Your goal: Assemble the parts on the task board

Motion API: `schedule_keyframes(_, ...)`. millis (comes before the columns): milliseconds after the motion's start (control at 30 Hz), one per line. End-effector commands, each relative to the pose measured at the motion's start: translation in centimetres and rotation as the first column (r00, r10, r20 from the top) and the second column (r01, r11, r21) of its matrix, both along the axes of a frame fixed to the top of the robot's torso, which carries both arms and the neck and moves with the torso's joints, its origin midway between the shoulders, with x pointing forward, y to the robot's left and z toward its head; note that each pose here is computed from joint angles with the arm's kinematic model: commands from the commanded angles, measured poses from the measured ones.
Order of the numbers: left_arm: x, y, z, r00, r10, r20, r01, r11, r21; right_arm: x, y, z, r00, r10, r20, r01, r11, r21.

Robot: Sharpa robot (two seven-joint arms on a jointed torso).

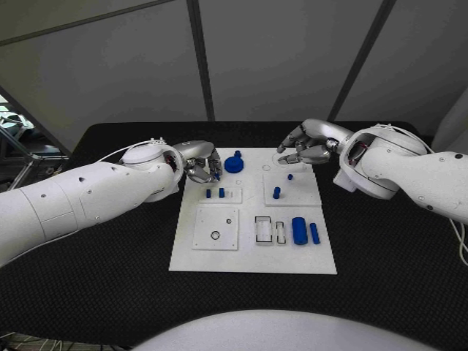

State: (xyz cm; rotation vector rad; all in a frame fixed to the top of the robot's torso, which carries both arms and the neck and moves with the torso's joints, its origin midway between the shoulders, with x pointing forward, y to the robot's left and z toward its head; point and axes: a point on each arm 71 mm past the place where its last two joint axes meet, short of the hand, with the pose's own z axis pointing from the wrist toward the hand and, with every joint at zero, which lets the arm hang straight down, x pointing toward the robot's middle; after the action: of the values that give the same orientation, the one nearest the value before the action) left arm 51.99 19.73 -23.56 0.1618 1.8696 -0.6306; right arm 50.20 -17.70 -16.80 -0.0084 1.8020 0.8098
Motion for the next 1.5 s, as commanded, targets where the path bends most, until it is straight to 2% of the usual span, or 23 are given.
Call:
schedule_keyframes(33,0.13,-0.03,-0.06,1.000,0.007,-0.013,-0.007,1.000,0.002,0.02,0.09,0.25,1.000,0.004,0.018,-0.004,1.000,0.010)
schedule_keyframes(500,0.24,-0.71,-0.33,1.000,-0.008,-0.027,0.008,1.000,0.004,0.00,0.15,0.25,1.000,0.005,0.018,-0.006,1.000,0.010)
schedule_keyframes(800,0.26,-0.79,-0.49,0.999,-0.009,-0.041,0.009,1.000,0.013,0.00,0.16,0.24,1.000,0.006,0.016,-0.006,1.000,0.009)
schedule_keyframes(1067,0.39,-0.48,-0.77,0.998,0.013,-0.065,-0.010,0.999,0.037,0.00,0.14,0.23,1.000,0.006,0.015,-0.006,1.000,0.008)
schedule_keyframes(1500,0.32,-0.64,-0.72,0.998,0.005,-0.063,-0.003,0.999,0.032,0.02,0.12,0.21,1.000,0.005,0.014,-0.005,1.000,0.007)
